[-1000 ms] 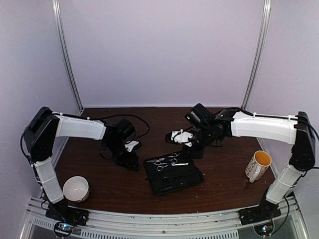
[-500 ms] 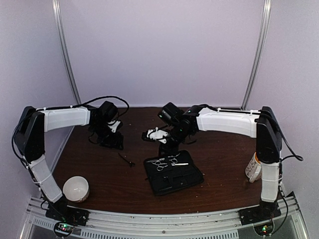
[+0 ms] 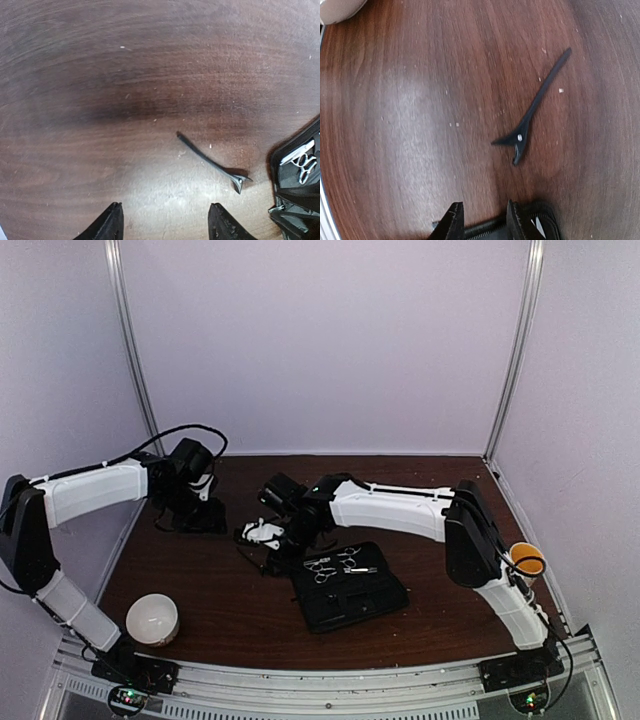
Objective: Sort the hair-cutting tools
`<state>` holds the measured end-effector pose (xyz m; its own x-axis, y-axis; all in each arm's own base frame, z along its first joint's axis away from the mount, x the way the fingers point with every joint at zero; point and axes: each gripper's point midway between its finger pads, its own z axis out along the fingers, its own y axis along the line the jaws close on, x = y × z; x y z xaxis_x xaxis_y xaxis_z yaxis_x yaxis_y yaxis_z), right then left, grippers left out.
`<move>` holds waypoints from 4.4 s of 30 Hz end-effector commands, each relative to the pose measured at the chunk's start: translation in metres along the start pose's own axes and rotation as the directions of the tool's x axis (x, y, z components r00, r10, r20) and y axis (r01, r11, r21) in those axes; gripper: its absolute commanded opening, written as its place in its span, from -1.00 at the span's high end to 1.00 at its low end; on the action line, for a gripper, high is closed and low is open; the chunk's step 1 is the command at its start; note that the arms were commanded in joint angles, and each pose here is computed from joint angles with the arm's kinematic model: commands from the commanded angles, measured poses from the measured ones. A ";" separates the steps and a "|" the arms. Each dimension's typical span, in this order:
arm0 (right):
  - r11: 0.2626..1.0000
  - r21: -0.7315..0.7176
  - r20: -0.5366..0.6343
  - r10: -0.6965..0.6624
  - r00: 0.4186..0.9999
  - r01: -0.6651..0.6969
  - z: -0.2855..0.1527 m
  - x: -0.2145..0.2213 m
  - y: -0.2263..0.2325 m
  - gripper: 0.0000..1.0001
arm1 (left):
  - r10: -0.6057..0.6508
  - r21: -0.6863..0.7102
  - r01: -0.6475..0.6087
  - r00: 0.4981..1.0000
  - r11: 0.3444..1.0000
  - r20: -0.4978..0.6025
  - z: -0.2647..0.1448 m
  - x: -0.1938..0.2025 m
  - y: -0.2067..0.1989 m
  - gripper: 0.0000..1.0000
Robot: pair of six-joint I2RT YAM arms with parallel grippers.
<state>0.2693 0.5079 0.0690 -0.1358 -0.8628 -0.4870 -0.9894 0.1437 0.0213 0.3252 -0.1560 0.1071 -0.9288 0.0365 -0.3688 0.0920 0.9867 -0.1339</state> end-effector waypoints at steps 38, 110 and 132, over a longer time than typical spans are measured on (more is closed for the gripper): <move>0.977 0.185 -0.024 0.111 0.994 -0.104 0.029 0.000 -0.032 0.50 | -0.034 0.048 0.030 0.996 0.998 0.078 -0.034 0.015 0.008 -0.21; 0.941 0.337 0.025 0.024 0.999 -0.031 -0.222 0.235 0.004 1.00 | 0.448 0.389 -0.365 0.882 0.846 -0.146 0.043 0.147 -0.225 -0.06; 0.888 -0.004 -0.349 -0.432 0.832 0.459 -0.166 0.283 0.069 1.00 | 0.457 0.066 -0.456 0.854 0.888 -0.250 0.066 0.159 -0.151 0.88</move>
<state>0.1501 0.1920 0.0794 0.2695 -0.9485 -0.1668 -0.9524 -0.2368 -0.1922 0.1887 -0.3421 0.0206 -0.8397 0.5057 -0.1977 0.5340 0.8351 -0.1322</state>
